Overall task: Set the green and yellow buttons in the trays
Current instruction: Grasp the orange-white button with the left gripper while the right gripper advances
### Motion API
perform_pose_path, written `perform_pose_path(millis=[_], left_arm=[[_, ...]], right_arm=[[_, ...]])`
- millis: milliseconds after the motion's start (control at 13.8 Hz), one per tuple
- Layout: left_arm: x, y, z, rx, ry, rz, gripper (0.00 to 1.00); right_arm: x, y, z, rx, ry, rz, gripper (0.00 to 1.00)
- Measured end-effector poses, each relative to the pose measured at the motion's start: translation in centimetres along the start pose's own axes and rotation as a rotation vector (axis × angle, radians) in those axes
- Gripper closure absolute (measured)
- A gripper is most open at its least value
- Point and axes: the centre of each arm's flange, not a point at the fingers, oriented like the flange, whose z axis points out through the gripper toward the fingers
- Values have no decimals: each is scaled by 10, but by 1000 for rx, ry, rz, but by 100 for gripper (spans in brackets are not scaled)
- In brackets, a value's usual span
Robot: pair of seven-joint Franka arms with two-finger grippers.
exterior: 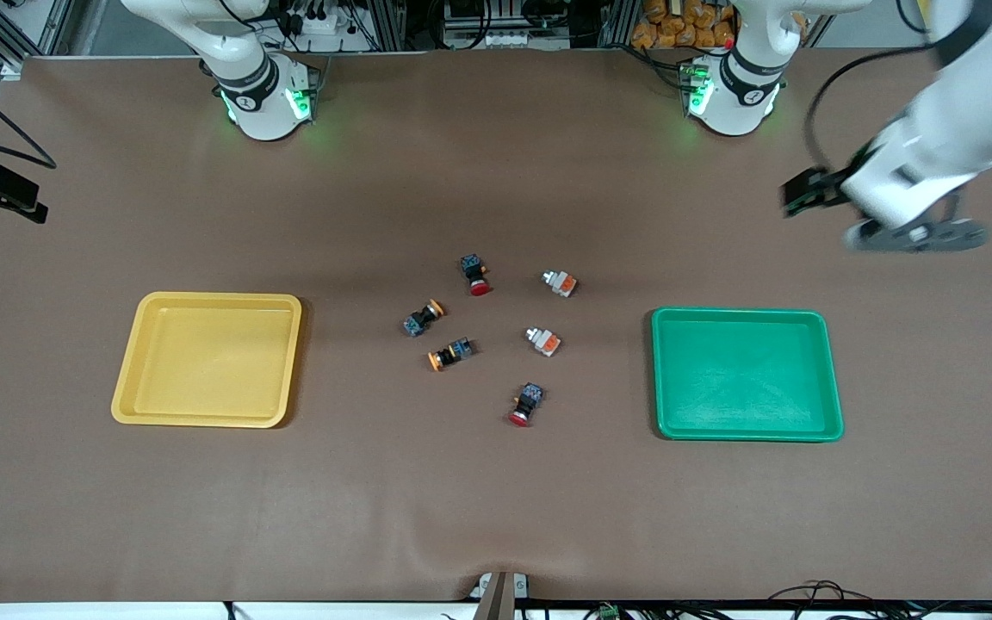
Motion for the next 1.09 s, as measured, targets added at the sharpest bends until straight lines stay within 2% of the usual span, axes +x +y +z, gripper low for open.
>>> perform_pose_path(millis=[218, 436, 800, 1091], left_arm=[[8, 72, 61, -23, 40, -137, 0], [5, 112, 136, -63, 77, -243, 0], [-15, 186, 230, -67, 64, -425, 0], [-32, 233, 288, -55, 54, -658, 0]], right_arm=[[5, 0, 8, 0, -14, -7, 0], [22, -2, 34, -1, -56, -13, 0], [53, 5, 92, -2, -154, 0, 0], [60, 18, 103, 1, -162, 19, 0]])
